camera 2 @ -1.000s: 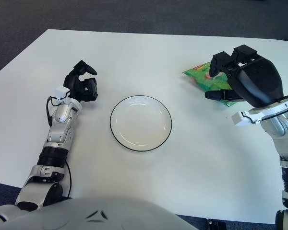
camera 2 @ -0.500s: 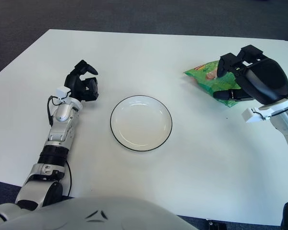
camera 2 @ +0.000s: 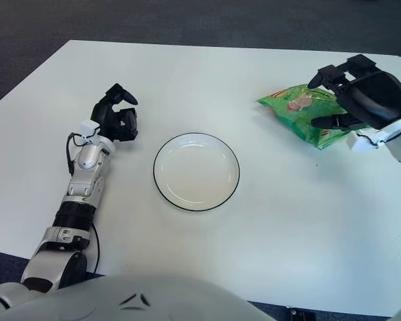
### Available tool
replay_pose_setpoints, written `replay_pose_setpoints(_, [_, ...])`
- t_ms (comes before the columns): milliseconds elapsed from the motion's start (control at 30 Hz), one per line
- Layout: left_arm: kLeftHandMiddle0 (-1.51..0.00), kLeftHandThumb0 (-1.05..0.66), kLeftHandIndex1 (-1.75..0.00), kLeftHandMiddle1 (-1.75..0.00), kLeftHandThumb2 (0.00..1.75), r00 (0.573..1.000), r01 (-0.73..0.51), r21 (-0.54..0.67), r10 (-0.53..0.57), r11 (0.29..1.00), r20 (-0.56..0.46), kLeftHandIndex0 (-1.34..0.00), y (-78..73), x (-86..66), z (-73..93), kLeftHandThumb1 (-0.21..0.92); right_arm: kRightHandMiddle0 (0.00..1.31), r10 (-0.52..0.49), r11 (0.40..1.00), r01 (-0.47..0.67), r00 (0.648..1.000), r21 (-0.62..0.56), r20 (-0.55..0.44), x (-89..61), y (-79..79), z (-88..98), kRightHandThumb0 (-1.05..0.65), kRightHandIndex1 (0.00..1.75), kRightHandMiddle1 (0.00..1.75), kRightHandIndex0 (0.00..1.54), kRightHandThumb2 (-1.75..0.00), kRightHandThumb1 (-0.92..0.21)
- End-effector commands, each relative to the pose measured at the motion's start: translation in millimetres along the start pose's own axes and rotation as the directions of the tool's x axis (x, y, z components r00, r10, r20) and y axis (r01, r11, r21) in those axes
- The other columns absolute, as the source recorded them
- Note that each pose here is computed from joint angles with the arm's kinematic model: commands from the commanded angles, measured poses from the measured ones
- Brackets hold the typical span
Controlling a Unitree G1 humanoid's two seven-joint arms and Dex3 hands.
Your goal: Put the snack into the plate.
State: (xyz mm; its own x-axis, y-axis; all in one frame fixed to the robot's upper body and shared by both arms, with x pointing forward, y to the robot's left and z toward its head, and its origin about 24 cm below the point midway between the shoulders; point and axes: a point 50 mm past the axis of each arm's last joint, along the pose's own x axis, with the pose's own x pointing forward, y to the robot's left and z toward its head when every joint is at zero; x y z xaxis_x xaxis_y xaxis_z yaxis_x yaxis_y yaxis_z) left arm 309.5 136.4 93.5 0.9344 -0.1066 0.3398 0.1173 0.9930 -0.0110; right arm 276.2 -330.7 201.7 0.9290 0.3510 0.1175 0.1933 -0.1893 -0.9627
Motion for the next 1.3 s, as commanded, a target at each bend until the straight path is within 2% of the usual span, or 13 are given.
replay_pose_setpoints(0, [-1.29,-0.48,-1.75,-1.75,1.32,0.995,-0.008,0.008,0.009,1.000,-0.095,-0.62,3.4,-17.3,-21.0,0.31,0.00,0.046,0.999,-0.045,0.998,0.006,-0.031,1.7,-1.7,-4.7,-1.01,0.11,0.41,0.00,-0.80,-0.92])
replay_pose_setpoints(167, [-1.29,-0.48,-1.75,-1.75,1.32,0.996,-0.005,0.014,0.006,1.000,-0.092,-0.62,3.2,-17.3,-21.2,0.31,0.00,0.075,0.997,-0.073,0.994,0.021,-0.081,5.7,0.8,-7.2,-1.04,0.01,0.25,0.00,-0.86,-0.92])
replay_pose_setpoints(400, [-1.29,-0.48,-1.75,-1.75,1.32,0.995,-0.002,0.020,0.003,1.000,-0.095,-0.62,4.1,-17.5,-21.4,0.31,0.00,0.083,0.994,-0.072,0.987,0.085,-0.136,11.1,2.0,-8.3,-1.05,0.00,0.18,0.00,-0.91,-0.92])
replay_pose_setpoints(933, [-1.29,-0.48,-1.75,-1.75,1.32,0.996,0.008,0.030,-0.005,1.000,-0.092,-0.62,5.5,-17.4,-21.1,0.31,0.00,0.120,0.987,-0.101,0.982,0.127,-0.144,20.3,7.2,-9.1,-1.05,0.00,0.16,0.00,-0.92,-0.92])
replay_pose_setpoints(1267, [-1.28,-0.48,-1.75,-1.75,1.32,0.996,0.007,0.037,-0.003,0.999,-0.092,-0.62,5.0,-18.4,-20.7,0.32,0.00,0.172,0.977,-0.151,0.975,0.149,-0.142,33.7,16.7,-9.6,-1.05,0.00,0.19,0.00,-0.91,-0.92])
